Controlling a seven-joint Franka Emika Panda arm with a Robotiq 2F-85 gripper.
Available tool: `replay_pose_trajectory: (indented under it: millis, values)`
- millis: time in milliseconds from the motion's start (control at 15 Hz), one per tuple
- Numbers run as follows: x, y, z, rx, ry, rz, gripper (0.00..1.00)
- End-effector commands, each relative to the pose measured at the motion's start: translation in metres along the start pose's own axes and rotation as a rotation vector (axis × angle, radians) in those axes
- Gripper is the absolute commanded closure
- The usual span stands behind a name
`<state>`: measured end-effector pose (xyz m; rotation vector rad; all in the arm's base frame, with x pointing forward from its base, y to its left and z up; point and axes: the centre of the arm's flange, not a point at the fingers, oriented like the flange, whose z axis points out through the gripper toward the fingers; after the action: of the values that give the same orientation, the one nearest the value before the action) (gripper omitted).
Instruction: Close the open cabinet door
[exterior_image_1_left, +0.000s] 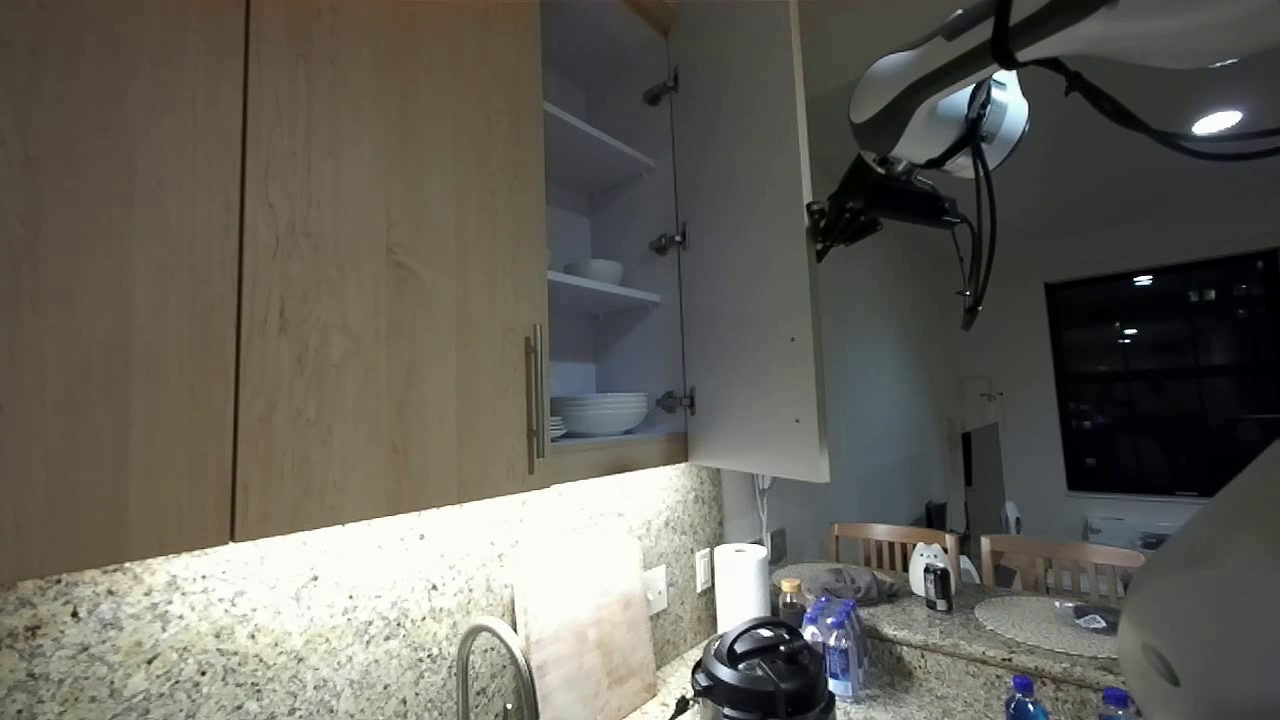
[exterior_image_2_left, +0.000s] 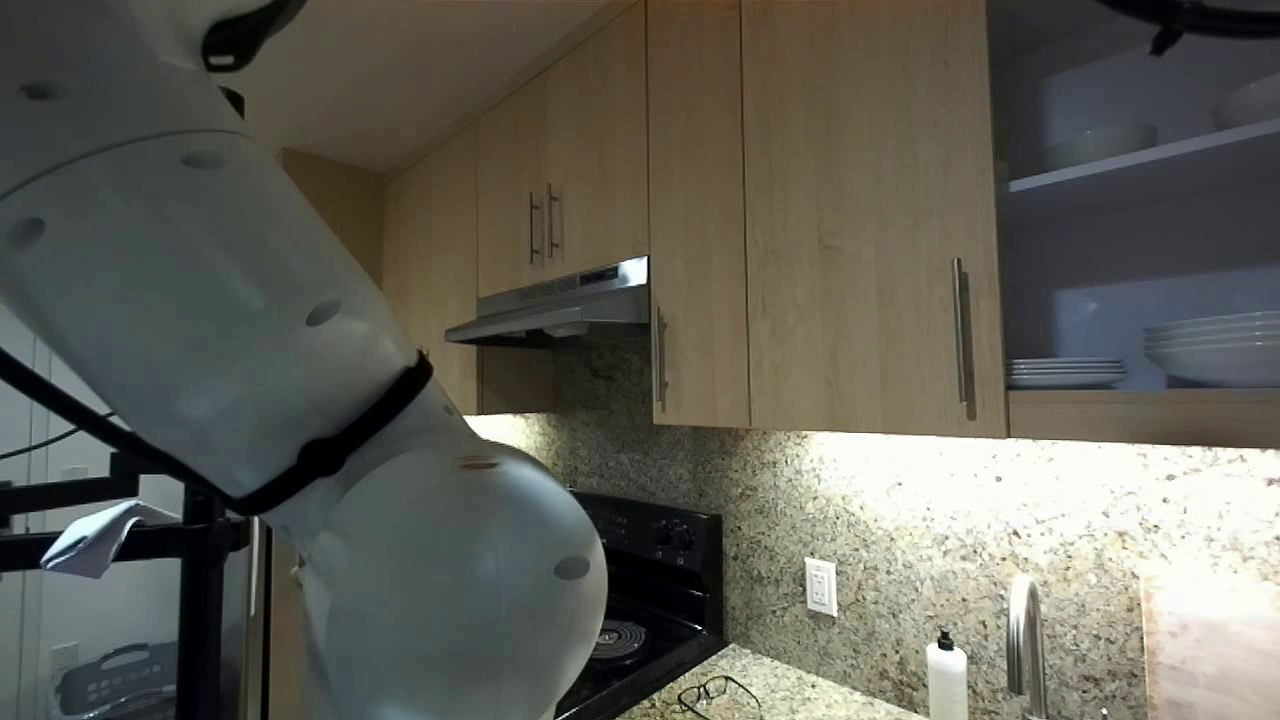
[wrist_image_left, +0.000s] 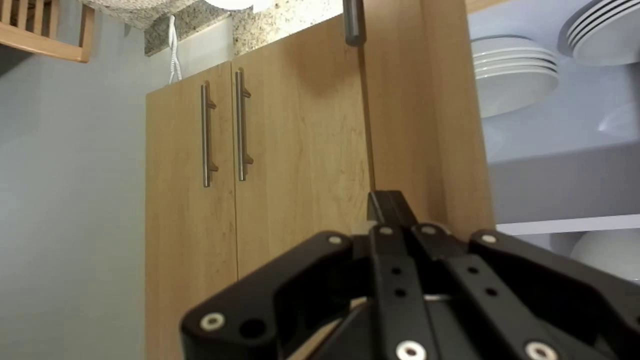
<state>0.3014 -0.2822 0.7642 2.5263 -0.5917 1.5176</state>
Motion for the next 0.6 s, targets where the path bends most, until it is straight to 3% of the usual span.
replay_pose_trajectory:
  millis: [0,533]
  values:
    - [0.002,-0.020,0.008,0.057,-0.010,-0.051,1.00]
    - [0.014,-0.054,0.017,0.052,-0.011,-0.099,1.00]
